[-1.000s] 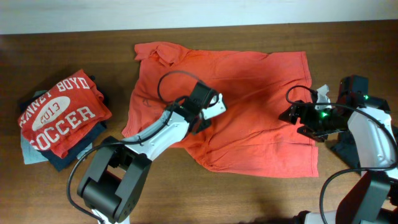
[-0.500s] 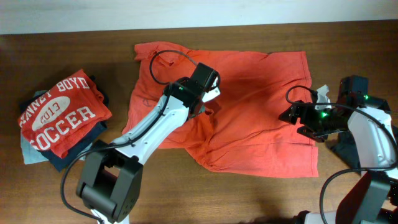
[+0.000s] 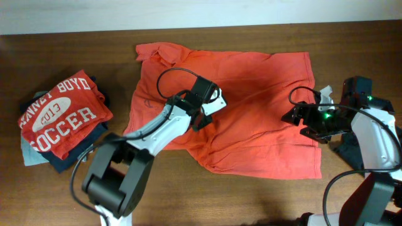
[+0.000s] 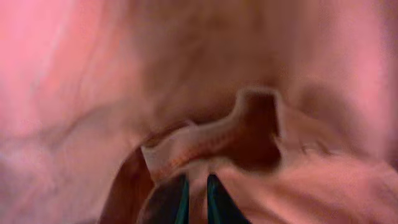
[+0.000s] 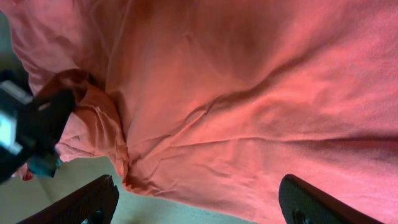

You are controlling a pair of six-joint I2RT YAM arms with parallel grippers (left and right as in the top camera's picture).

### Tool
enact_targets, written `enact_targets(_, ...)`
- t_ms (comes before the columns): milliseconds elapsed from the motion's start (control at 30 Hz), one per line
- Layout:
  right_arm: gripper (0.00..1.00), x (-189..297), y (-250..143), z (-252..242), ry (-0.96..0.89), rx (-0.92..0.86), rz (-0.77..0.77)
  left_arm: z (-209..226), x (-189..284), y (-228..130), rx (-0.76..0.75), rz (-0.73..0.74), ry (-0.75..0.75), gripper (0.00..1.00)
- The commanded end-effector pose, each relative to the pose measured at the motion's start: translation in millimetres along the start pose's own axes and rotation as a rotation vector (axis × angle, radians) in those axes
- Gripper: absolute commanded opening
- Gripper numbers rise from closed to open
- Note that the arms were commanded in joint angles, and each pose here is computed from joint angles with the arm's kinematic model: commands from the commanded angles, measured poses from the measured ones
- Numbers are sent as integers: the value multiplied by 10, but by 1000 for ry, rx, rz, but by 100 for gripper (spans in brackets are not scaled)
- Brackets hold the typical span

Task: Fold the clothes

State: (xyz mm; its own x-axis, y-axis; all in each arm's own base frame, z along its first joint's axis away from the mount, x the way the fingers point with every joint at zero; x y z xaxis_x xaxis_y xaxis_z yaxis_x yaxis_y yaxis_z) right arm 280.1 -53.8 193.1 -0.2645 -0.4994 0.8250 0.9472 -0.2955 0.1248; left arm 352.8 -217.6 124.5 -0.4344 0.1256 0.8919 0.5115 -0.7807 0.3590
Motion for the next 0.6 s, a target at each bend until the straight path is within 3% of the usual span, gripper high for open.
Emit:
enact_targets(0, 88, 32, 24, 30, -1, 11, -10, 147, -289, -144, 55, 36, 37, 13)
enact_targets(67, 88, 32, 21, 30, -1, 9, -8, 247, -328, -153, 79, 19, 57, 17)
enact_targets(200, 87, 32, 15, 30, -1, 6, -4, 487, -132, -31, 116, 4, 147, 41)
enact_targets(467, 87, 32, 12, 29, -1, 5, -2, 816, 966, 298, 241, -40, 228, 84)
enact_targets(567, 87, 32, 11, 29, -2, 5, -2, 831, 1290, 263, 239, -21, 221, 83)
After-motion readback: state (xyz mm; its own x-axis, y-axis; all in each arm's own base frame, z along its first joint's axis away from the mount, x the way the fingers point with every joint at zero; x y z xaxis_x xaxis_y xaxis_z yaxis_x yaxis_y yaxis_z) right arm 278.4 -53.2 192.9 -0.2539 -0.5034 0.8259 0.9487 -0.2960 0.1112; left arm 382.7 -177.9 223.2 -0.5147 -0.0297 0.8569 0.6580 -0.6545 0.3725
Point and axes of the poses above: each gripper's point midway between its finger pads, its own x axis back along the fingers, its own z axis along the line the jaws close on, y = z × x, the point moved 10 cm from there along x, back along the fingers, and after that the axes turned 8 degrees about x, right-handed, at the moved point
